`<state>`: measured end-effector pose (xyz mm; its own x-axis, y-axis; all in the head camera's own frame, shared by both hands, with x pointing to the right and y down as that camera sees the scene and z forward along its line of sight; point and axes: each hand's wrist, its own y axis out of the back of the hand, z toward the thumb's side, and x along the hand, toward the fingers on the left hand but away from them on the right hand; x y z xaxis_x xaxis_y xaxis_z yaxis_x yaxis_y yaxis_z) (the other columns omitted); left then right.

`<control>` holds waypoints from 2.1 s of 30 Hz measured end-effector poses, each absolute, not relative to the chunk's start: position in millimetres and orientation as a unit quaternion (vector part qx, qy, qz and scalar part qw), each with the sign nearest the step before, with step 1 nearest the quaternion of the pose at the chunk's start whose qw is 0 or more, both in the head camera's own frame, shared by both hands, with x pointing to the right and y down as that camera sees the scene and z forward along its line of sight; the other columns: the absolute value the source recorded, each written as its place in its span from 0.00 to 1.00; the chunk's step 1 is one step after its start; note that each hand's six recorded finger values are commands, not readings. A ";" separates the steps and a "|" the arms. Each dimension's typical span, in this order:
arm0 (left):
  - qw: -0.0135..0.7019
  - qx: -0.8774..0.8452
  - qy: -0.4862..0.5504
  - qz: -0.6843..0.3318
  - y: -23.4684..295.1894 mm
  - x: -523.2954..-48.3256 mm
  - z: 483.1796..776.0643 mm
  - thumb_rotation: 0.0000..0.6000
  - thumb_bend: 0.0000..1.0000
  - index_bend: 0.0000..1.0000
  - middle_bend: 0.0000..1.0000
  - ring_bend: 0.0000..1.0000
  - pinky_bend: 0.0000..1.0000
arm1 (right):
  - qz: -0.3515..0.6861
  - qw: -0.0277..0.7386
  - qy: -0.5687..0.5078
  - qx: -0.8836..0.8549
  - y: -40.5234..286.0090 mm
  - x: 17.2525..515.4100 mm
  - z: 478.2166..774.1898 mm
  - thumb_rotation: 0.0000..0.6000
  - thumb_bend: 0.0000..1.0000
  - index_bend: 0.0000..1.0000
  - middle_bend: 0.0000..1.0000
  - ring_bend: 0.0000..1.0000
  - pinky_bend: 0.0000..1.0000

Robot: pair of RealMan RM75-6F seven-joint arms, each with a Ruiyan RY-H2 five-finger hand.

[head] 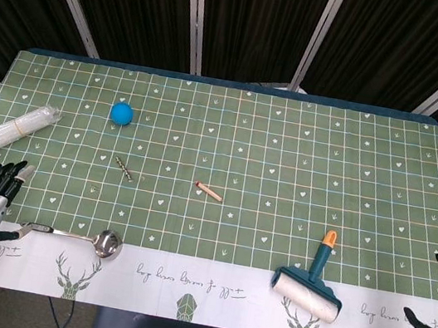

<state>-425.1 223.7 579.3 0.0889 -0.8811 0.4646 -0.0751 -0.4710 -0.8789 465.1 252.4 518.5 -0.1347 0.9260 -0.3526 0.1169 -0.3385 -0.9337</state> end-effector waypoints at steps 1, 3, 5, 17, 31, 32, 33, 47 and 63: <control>0.357 -0.646 0.370 -0.565 223.8 -425.1 579.5 1.00 0.02 0.00 0.00 0.00 0.00 | 0.594 0.341 -0.463 -0.563 252.4 465.1 518.5 1.00 0.00 0.07 0.00 0.00 0.09; 0.357 -0.646 0.370 -0.565 223.7 -425.2 579.4 1.00 0.02 0.00 0.00 0.00 0.00 | 0.594 0.341 -0.463 -0.563 252.4 464.9 518.4 1.00 0.00 0.07 0.00 0.00 0.09; 0.357 -0.645 0.370 -0.565 223.6 -425.2 579.2 1.00 0.02 0.00 0.00 0.00 0.00 | 0.594 0.341 -0.463 -0.563 252.6 464.8 518.4 1.00 0.00 0.07 0.00 0.00 0.09; 0.390 -0.630 0.363 -0.566 219.3 -426.5 576.6 1.00 0.02 0.00 0.00 0.00 0.00 | 0.600 0.354 -0.465 -0.546 250.7 466.6 517.3 1.00 0.00 0.06 0.00 0.00 0.08; 0.422 -0.611 0.340 -0.578 216.9 -426.7 577.8 1.00 0.03 0.00 0.00 0.00 0.00 | 0.605 0.347 -0.467 -0.544 251.9 467.5 517.7 1.00 0.00 0.07 0.00 0.00 0.08; 0.418 -0.613 0.338 -0.579 215.1 -426.5 579.0 1.00 0.04 0.00 0.00 0.00 0.00 | 0.605 0.346 -0.466 -0.545 252.0 467.5 518.2 1.00 0.00 0.07 0.00 0.00 0.08; 0.416 -0.615 0.336 -0.579 212.6 -426.0 580.4 1.00 0.05 0.00 0.00 0.00 0.00 | 0.606 0.345 -0.465 -0.546 252.1 467.6 518.6 1.00 0.00 0.07 0.00 0.00 0.08; 0.441 -0.619 0.289 -0.582 112.2 -408.8 606.8 1.00 0.20 0.29 0.00 0.00 0.00 | 0.603 0.339 -0.468 -0.551 251.6 468.5 518.8 1.00 0.00 0.07 0.00 0.00 0.08; 0.473 -0.588 0.208 -0.622 50.6 -408.8 676.9 1.00 0.23 0.38 0.00 0.00 0.00 | 0.604 0.340 -0.469 -0.547 251.8 470.0 517.6 1.00 0.00 0.07 0.00 0.00 0.08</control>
